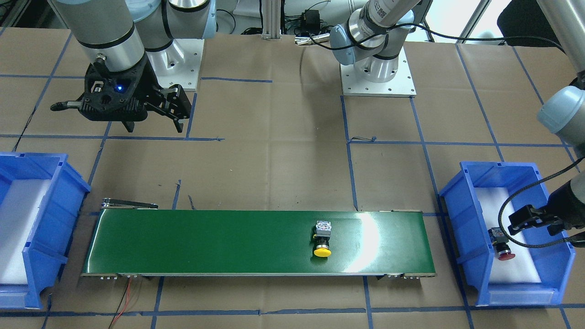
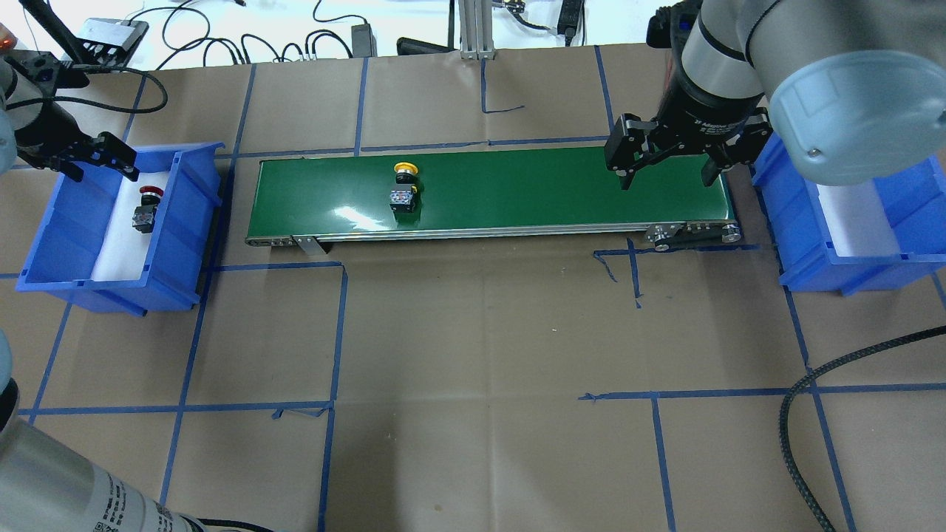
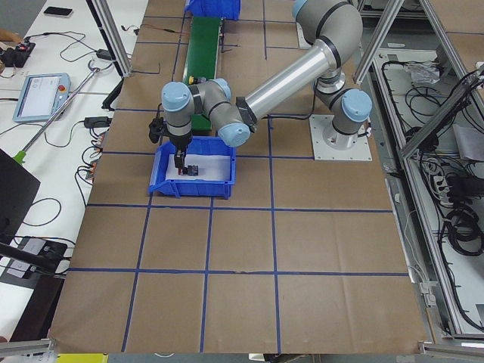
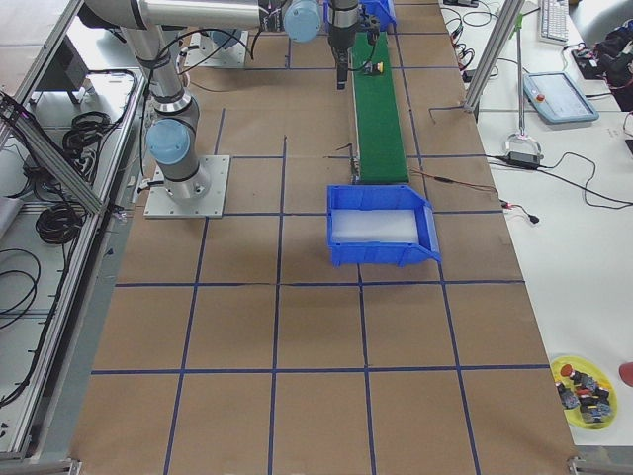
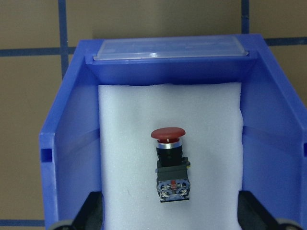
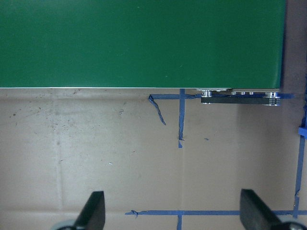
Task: Transport two buttons from left to right
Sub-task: 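Lower the left gripper into the bin and grasp the red button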
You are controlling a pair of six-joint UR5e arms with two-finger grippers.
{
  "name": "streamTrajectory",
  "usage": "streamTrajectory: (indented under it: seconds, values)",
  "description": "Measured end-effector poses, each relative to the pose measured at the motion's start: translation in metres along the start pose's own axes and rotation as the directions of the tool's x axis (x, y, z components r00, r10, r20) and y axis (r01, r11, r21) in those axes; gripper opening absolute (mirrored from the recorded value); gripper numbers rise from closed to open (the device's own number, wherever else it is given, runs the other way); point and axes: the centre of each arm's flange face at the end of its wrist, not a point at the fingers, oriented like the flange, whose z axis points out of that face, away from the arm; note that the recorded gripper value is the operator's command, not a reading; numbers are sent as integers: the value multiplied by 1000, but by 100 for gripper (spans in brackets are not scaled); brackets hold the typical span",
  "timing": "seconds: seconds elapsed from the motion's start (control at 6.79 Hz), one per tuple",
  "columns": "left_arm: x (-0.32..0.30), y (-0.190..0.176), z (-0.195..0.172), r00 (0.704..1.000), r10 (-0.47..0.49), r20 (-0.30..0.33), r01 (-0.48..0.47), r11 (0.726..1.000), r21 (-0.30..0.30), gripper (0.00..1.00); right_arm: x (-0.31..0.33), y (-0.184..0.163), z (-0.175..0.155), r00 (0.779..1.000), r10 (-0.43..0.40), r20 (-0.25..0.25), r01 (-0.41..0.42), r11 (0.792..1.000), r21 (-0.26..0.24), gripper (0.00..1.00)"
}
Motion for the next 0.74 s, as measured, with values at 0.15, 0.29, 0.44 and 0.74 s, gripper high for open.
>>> streamTrajectory:
  seconds: [0.15,0.29,0.44,0.74]
  values:
    - [2,5,14,1000,-1,1,1,1000,1,100,0,0,0,1000,0,1,0,1000,0,100]
    - [5,9,24,1000,-1,0,1,1000,0,100,0,0,0,1000,1,1,-1,1000,0,100]
    - [6,12,31,1000,-2,0,2,1000,0,100,0,0,0,1000,1,2,-1,1000,0,100]
    - [4,11,45,1000,-4,0,4,1000,3,100,0,0,0,1000,2,2,-2,1000,0,100]
